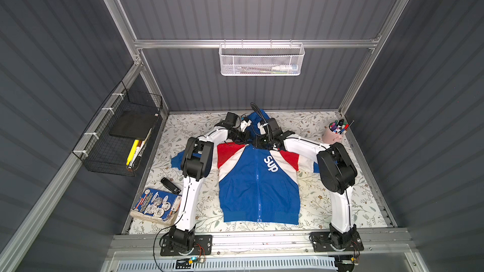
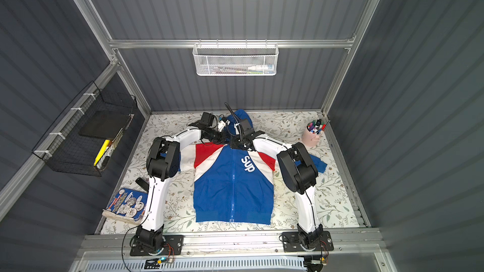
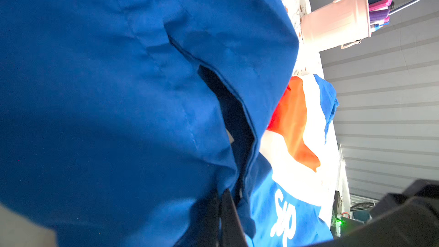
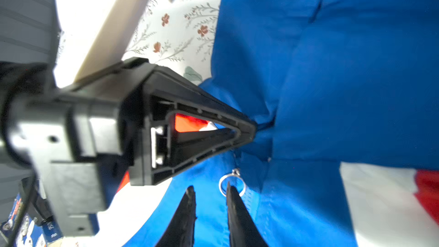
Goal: Unzip the jacket
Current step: Unzip the zipper on the jacket.
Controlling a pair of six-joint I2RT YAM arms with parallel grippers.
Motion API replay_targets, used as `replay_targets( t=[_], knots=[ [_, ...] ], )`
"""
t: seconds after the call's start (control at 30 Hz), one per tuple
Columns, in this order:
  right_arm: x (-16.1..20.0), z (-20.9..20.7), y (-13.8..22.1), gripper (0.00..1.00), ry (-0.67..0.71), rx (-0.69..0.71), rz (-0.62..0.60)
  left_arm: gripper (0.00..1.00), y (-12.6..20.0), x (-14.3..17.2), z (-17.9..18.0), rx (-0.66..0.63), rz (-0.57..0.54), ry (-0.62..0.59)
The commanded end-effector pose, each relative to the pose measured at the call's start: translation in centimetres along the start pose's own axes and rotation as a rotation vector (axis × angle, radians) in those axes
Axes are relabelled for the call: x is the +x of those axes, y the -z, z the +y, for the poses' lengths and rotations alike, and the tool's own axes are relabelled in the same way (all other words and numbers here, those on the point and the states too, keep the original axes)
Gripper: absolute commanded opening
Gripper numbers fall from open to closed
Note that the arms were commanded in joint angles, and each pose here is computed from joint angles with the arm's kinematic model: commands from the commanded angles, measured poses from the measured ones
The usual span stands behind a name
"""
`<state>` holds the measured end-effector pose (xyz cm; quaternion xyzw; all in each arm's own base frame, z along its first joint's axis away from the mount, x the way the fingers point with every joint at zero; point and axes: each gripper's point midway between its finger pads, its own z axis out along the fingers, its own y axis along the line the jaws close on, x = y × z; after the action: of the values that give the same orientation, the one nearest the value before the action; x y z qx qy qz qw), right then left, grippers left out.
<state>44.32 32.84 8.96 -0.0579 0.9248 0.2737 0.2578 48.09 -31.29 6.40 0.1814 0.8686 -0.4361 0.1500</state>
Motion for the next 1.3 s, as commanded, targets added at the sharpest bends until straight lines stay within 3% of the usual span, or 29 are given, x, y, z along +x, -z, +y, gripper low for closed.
replay_targets(
  t=[0.0, 0.93, 1.0, 1.13, 1.27],
  knots=[
    [0.2, 0.7, -0.4, 0.26, 0.015, -0.018, 0.015, 0.00, -0.3, 0.0, 0.4, 0.012, 0.008, 0.016],
    [1.7, -0.7, -3.7, 0.25, -0.038, 0.016, 0.112, 0.00, -0.1, -0.3, -0.2, 0.034, 0.003, 0.010],
    [1.8, -0.6, -3.9, 0.26, -0.037, 0.015, 0.121, 0.00, -0.1, -0.3, -0.4, 0.038, 0.003, 0.008],
    [2.2, -0.6, -4.2, 0.38, -0.038, 0.010, 0.142, 0.00, 0.0, -0.4, -0.4, 0.040, 0.001, 0.005],
    [2.5, -1.0, -4.4, 0.38, -0.036, 0.024, 0.154, 0.00, -0.1, -0.3, -0.4, 0.042, 0.003, 0.007]
  ],
)
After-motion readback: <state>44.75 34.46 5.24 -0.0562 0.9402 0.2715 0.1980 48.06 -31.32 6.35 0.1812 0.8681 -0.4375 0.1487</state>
